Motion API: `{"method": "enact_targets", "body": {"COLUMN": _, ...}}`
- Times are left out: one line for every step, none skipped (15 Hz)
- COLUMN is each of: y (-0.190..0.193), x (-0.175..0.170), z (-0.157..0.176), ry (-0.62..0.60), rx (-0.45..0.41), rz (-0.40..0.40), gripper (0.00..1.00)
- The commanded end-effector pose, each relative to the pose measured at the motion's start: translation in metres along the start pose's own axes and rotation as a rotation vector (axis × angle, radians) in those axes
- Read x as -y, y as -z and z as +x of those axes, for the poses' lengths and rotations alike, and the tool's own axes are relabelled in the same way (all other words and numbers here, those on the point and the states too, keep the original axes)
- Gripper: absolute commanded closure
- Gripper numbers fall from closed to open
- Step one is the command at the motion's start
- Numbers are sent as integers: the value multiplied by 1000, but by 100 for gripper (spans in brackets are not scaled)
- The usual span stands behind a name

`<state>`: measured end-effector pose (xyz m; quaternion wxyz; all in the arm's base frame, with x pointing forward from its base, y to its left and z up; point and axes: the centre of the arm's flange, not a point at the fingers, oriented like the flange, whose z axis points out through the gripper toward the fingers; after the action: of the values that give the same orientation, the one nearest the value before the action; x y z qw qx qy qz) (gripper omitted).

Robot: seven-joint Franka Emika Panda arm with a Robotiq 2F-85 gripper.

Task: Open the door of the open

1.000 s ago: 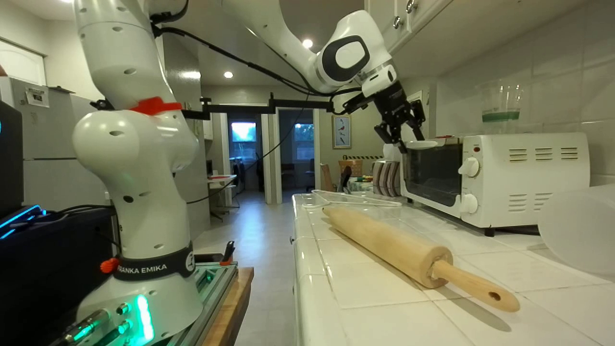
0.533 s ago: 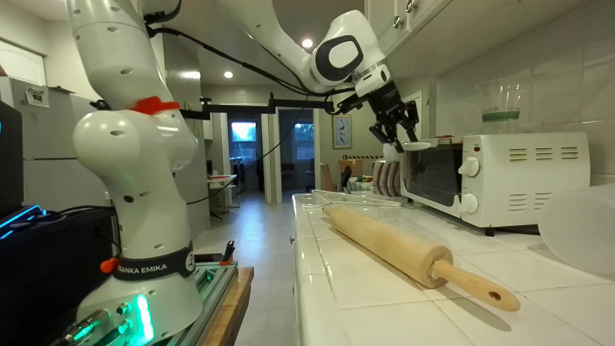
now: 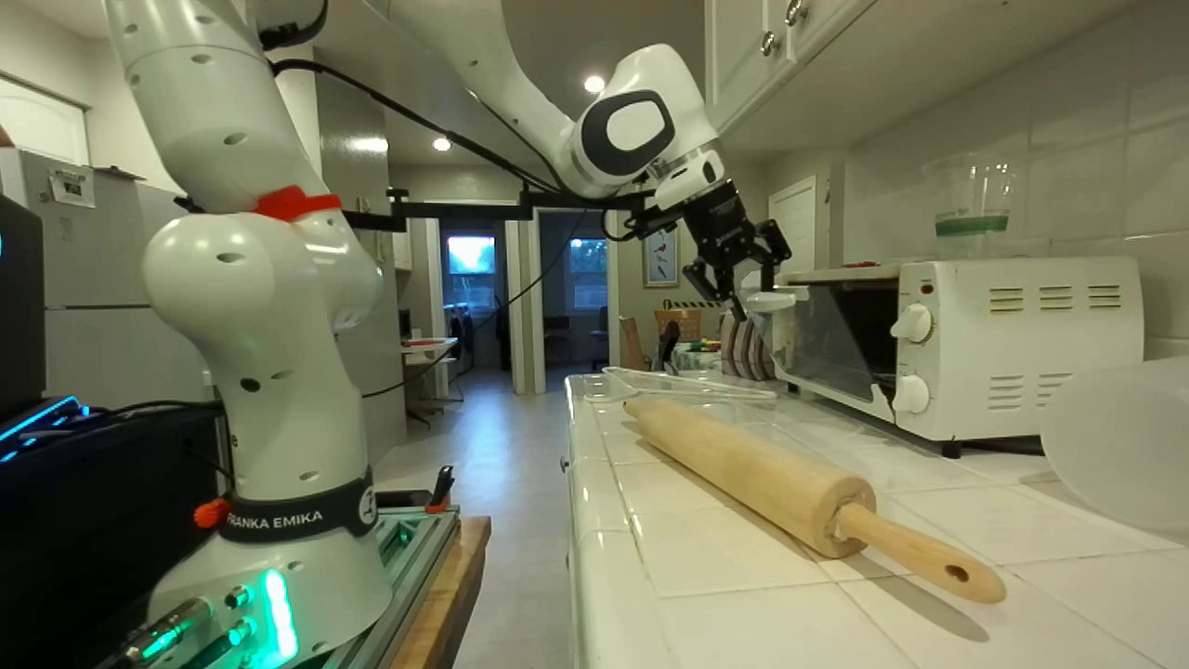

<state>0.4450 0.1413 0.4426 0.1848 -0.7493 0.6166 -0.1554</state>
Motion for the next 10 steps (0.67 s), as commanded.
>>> {"method": "enact_targets", "body": {"y": -19, "x": -44, "z": 7, "ry": -55, "rx": -22, "rz": -76, "gripper": 45}}
{"method": "enact_targets", "body": {"y": -20, "x": -50, "z": 7, "ry": -59, "rx": -24, "rz": -86, "gripper": 46}}
{"method": "enact_targets", "body": {"y": -22, "x": -56, "z": 7, "ry": -62, "rx": -26, "rz": -101, "gripper": 46}}
{"method": "enact_targets", "body": {"y": -27, "x": -63, "z": 8, "ry": -64, "rx": -28, "rz": -127, "gripper": 47}}
{"method": "enact_targets", "body": {"y": -30, "x": -71, "z": 9, "ry": -63, "rx": -30, "rz": -146, "gripper": 43}}
{"method": "enact_targets", "body": {"y": -33, "x": -76, "z": 9, "ry": -65, "rx": -32, "rz": -163, "gripper": 41}}
{"method": "enact_targets", "body": {"y": -35, "x": -81, "z": 9, "ry": -65, "rx": -33, "rz": -177, "gripper": 31}}
{"method": "enact_targets", "body": {"y": -37, "x": -85, "z": 9, "ry": -64, "rx": -34, "rz": -187, "gripper": 18}}
{"method": "enact_targets", "body": {"y": -38, "x": -87, "z": 9, "ry": -62, "rx": -33, "rz": -196, "gripper": 16}}
{"method": "enact_targets", "body": {"y": -38, "x": -89, "z": 8, "ry": -58, "rx": -31, "rz": -205, "gripper": 8}}
